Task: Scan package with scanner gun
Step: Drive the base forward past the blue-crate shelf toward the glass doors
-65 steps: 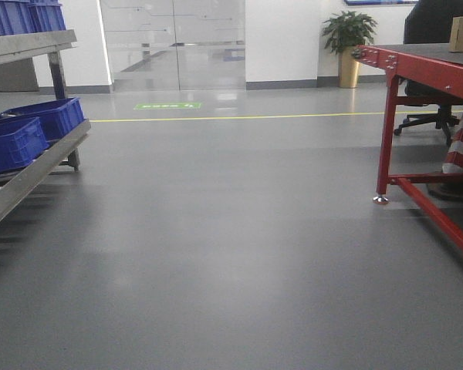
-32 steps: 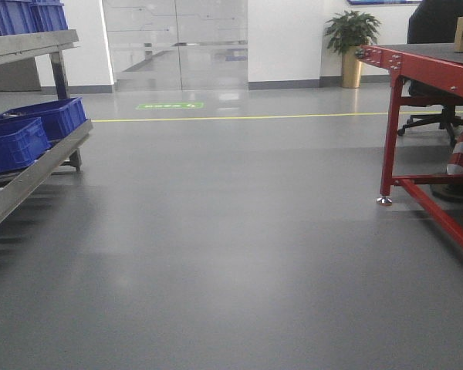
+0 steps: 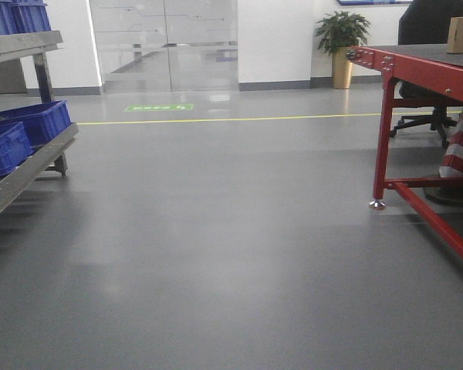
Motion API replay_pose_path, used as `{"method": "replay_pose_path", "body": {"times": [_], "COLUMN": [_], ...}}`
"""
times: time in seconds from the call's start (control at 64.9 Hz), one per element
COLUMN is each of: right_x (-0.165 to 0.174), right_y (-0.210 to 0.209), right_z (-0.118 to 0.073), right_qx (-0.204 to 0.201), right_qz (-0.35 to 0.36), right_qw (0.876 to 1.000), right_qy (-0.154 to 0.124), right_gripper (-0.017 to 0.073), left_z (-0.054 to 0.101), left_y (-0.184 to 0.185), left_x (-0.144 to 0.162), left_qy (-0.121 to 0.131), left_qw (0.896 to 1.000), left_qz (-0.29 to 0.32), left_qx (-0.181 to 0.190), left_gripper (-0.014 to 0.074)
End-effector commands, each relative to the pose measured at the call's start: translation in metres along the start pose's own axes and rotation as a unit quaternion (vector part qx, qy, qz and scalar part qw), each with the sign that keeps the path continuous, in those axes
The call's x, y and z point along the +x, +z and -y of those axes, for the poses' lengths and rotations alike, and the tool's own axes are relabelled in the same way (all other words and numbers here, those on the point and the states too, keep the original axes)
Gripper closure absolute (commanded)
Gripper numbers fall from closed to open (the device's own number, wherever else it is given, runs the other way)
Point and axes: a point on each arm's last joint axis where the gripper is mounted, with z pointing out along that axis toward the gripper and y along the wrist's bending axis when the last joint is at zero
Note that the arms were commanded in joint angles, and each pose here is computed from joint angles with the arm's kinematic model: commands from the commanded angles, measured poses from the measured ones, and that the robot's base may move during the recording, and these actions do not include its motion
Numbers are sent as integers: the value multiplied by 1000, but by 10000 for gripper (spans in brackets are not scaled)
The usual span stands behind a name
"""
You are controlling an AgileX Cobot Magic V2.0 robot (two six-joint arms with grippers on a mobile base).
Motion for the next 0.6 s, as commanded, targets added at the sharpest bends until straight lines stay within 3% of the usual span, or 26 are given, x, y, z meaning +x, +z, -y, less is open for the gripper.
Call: {"method": "replay_pose_path", "body": {"times": [0.0,0.585], "right_x": [-2,-2], "right_y": [0,0], "right_z": [0,0], "right_qx": [3,3], "right_qz": [11,11], "right_qw": [1000,1000], "right_qy": [-2,-2], "right_gripper": [721,721], "left_z": [0,0], "left_y": [0,0], "left_x": [-2,-2], "left_qy": [-3,-3], "left_qw": [1000,1000], "left_qz": [10,10], "left_qx": [0,0], "left_gripper": [704,704]}}
